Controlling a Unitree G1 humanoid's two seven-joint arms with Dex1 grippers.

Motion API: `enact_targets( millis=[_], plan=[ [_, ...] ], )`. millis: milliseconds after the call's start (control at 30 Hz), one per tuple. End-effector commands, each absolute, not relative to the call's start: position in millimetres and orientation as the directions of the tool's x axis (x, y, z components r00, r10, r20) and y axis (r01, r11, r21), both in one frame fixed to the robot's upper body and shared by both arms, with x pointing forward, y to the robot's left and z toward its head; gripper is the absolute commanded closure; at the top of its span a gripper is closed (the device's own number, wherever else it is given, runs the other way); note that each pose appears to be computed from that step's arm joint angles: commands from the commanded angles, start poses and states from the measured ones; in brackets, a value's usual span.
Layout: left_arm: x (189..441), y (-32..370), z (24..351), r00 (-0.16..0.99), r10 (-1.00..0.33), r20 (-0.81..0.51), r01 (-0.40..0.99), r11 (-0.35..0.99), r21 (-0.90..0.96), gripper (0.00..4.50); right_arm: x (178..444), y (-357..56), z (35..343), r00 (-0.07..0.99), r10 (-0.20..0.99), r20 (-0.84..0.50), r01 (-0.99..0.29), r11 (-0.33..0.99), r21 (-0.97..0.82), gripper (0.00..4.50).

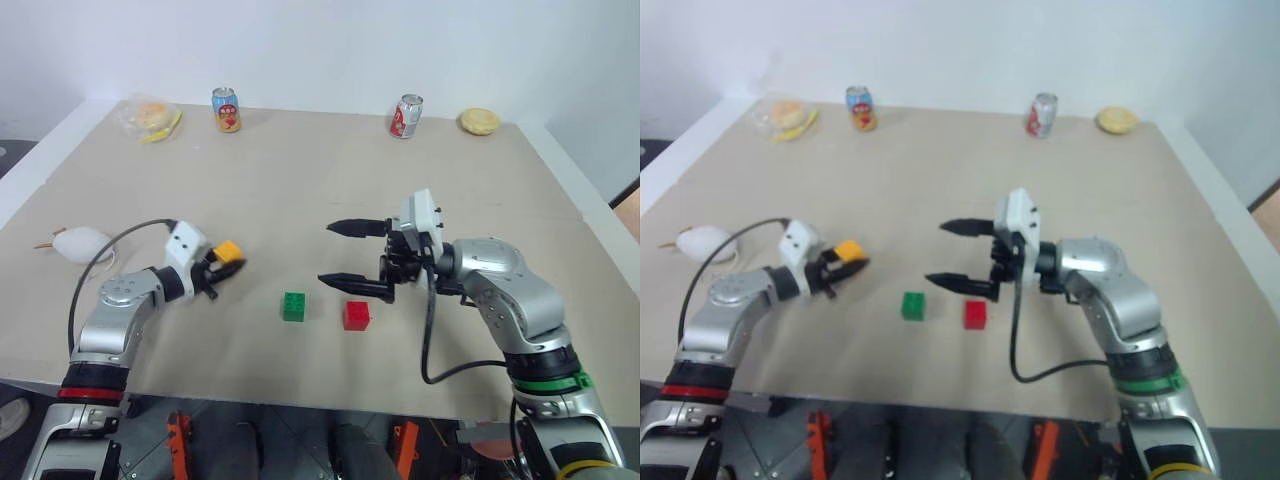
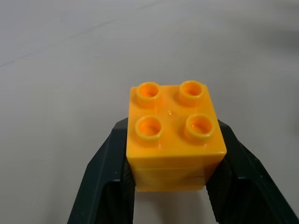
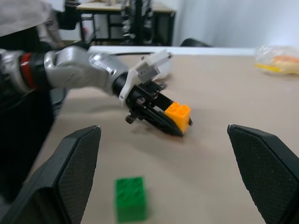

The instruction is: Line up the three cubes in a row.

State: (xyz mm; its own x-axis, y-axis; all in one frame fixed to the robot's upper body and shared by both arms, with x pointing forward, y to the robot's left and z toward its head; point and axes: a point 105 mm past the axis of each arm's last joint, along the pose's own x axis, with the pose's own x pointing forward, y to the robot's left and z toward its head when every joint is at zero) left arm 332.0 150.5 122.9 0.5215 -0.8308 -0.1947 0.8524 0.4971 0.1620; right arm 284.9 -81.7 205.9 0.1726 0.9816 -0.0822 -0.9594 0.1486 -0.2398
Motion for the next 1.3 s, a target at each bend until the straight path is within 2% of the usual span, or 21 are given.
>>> enact_targets(
  millis=[33,167,367,633,967,1033,1233,1300],
  plan=[
    [308,140,128,0.324,-0.915,-0.242,0.936,0.272,0.223,3.14,274,-88,212,0.147,0.984,-0.098,-0.955,0.116,-0.272,0.00],
    [298,141,125,0.166,-0.937,-0.306,0.973,0.106,0.204,3.14,271,-92,211,0.156,0.981,-0.111,-0.955,0.121,-0.270,0.00],
    [306,157,120,0.095,-0.925,-0.368,0.979,0.020,0.202,3.14,266,-95,211,0.187,0.976,-0.109,-0.949,0.151,-0.276,0.00],
    [301,179,104,0.059,-0.902,-0.427,0.987,-0.011,0.159,3.14,262,-99,210,0.212,0.971,-0.109,-0.947,0.176,-0.270,0.00],
    [308,186,100,0.104,-0.892,-0.439,0.987,0.038,0.155,3.14,265,-96,210,0.203,0.974,-0.103,-0.948,0.169,-0.268,0.00],
    [308,186,99,0.103,-0.892,-0.440,0.988,0.039,0.152,2.11,266,-95,210,0.200,0.975,-0.102,-0.949,0.166,-0.268,0.00],
    [308,185,99,0.105,-0.893,-0.437,0.988,0.046,0.145,0.04,266,-94,209,0.192,0.976,-0.108,-0.951,0.158,-0.264,0.00],
    [309,182,103,0.102,-0.902,-0.419,0.989,0.047,0.138,0.04,267,-95,208,0.190,0.975,-0.111,-0.952,0.156,-0.263,0.00]
  ],
)
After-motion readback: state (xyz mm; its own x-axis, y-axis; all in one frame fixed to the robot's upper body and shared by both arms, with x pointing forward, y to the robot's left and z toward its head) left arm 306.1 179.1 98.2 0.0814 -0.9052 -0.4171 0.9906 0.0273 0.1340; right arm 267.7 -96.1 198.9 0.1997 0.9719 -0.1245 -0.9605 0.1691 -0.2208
